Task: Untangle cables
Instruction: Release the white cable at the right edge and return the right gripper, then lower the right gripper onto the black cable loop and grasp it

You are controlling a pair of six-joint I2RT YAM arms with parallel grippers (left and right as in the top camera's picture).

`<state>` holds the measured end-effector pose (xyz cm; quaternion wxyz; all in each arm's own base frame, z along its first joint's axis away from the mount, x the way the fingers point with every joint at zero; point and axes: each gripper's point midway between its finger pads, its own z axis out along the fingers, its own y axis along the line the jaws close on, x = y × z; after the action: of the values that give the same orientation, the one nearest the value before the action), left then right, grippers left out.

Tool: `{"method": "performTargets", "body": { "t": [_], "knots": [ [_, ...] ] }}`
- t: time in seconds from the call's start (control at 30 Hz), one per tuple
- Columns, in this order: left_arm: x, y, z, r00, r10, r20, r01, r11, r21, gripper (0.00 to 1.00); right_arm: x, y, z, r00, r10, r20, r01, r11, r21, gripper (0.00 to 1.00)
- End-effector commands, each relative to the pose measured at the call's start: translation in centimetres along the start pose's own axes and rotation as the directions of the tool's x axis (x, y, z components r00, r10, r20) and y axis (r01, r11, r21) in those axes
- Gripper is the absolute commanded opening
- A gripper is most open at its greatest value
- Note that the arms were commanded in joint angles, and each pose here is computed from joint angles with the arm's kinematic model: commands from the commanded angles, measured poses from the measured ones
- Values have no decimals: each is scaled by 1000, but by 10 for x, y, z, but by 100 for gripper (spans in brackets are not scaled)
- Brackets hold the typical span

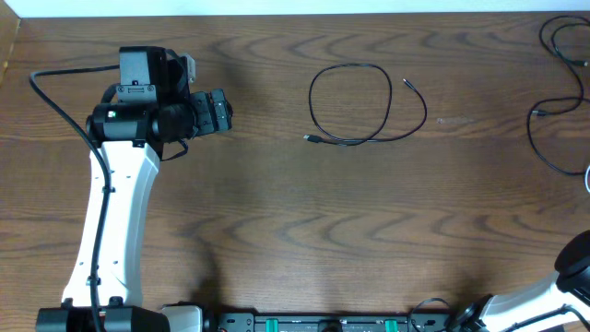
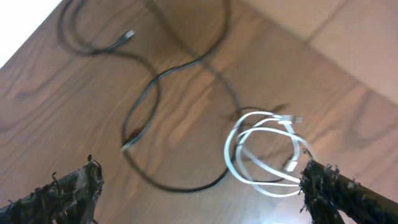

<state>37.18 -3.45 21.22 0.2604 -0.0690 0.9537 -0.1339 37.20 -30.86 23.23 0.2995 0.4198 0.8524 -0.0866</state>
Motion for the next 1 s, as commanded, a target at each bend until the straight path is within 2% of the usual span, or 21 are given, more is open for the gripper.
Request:
{"method": "performTargets", "body": {
  "t": [0.0,0.17,0.3,0.57,0.83,0.97],
  "knots": [
    [-4,2,-1,1000,-4,8,4,1000,-8,92,6,39,-13,994,-108,-6,106,983,-153,99],
    [-6,1,-1,1000,-1,19,1,1000,-6,92,29,95,-24,967,-255,-19,233,911,-340,99],
    [-9,1,-1,1000,1,28,-1,1000,-4,92,53,137,-34,941,-337,-33,293,859,-420,99],
    [-9,1,-1,1000,1,30,-1,1000,-4,92,136,236,-63,846,-531,-48,407,702,-585,99],
    [-9,1,-1,1000,1,29,-1,1000,-4,93,224,312,-71,807,-566,-171,345,687,-640,99],
    [-9,1,-1,1000,1,29,-1,1000,-4,93,268,336,-59,800,-522,-295,256,743,-619,98]
  ]
}}
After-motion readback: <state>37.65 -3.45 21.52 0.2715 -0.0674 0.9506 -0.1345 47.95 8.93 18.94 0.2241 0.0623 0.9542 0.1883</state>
